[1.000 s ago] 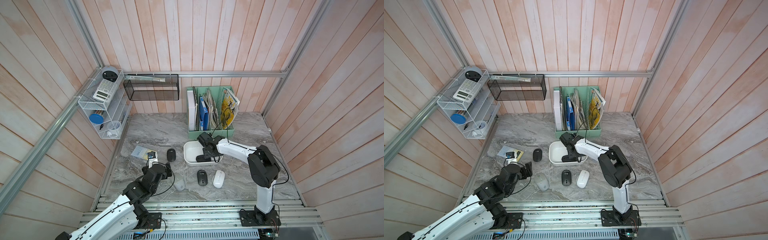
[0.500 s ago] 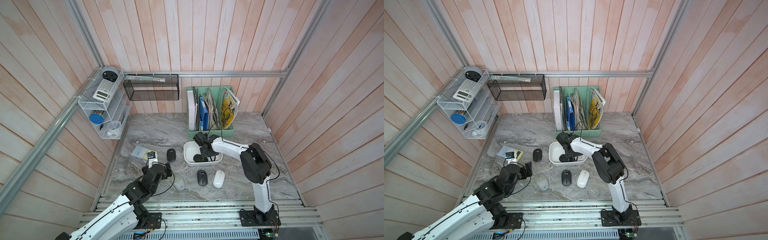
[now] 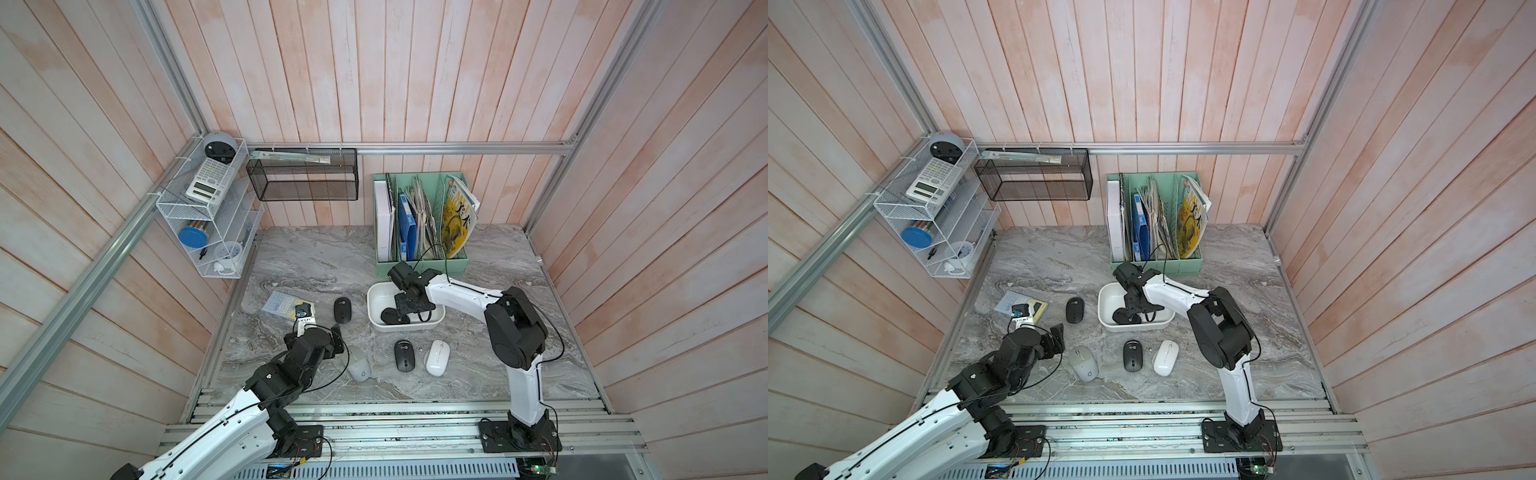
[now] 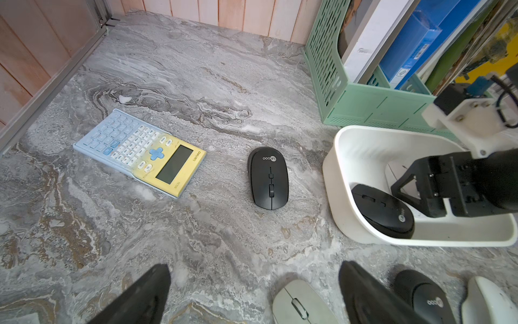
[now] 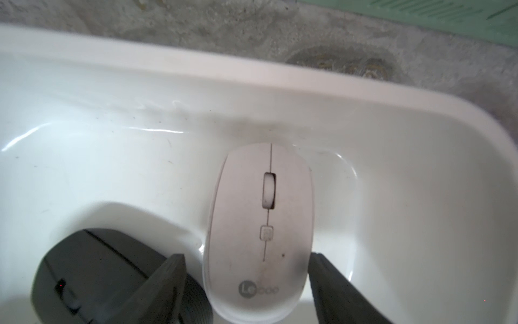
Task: Take out the mouse from the storage box
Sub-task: Pick up the mouse from the storage box.
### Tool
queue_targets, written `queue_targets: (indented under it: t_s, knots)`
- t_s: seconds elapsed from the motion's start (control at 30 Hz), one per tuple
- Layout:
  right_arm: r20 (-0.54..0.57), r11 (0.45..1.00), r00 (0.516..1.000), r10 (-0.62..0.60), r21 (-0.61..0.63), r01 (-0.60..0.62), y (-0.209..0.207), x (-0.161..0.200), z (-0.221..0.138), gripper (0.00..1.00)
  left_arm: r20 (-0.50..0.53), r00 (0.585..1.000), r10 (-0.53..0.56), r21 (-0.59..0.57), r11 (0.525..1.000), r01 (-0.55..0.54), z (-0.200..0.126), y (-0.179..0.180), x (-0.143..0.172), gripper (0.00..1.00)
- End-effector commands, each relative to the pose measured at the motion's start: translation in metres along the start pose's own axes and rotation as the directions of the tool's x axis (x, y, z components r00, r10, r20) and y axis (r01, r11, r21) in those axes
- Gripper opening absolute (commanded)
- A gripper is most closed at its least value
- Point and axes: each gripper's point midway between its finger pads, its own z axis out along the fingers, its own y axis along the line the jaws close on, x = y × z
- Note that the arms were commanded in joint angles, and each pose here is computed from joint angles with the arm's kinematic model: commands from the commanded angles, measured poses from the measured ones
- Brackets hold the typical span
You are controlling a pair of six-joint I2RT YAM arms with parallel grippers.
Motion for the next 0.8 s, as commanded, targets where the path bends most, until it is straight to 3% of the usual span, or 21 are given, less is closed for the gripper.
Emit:
queue_targets:
  t_s: [0.0, 0.33, 0.6, 0.77]
  knots:
    - [-0.017, 1.000, 1.000, 0.008, -0.025, -0.009, 0.001, 0.003, -0.001, 0.79, -0.001, 1.000, -0.004, -0.009, 1.000, 0.004, 0.001, 0.004, 0.003, 1.00]
    - [-0.063, 0.999, 0.997, 0.039, 0.000, -0.039, -0.001, 0.005, 0.025, 0.78, 0.003, 1.000, -0.004, -0.006, 1.000, 0.004, 0.001, 0.003, 0.003, 1.00]
    - [-0.071, 0.999, 0.997, 0.029, -0.022, -0.030, 0.005, 0.006, 0.030, 0.63, 0.002, 1.000, -0.004, -0.009, 1.000, 0.004, 0.002, 0.003, 0.003, 1.00]
    - [-0.067, 0.999, 0.997, 0.028, -0.034, -0.030, 0.006, 0.005, 0.025, 0.60, 0.003, 1.000, -0.003, -0.009, 1.000, 0.003, 0.002, 0.003, 0.003, 1.00]
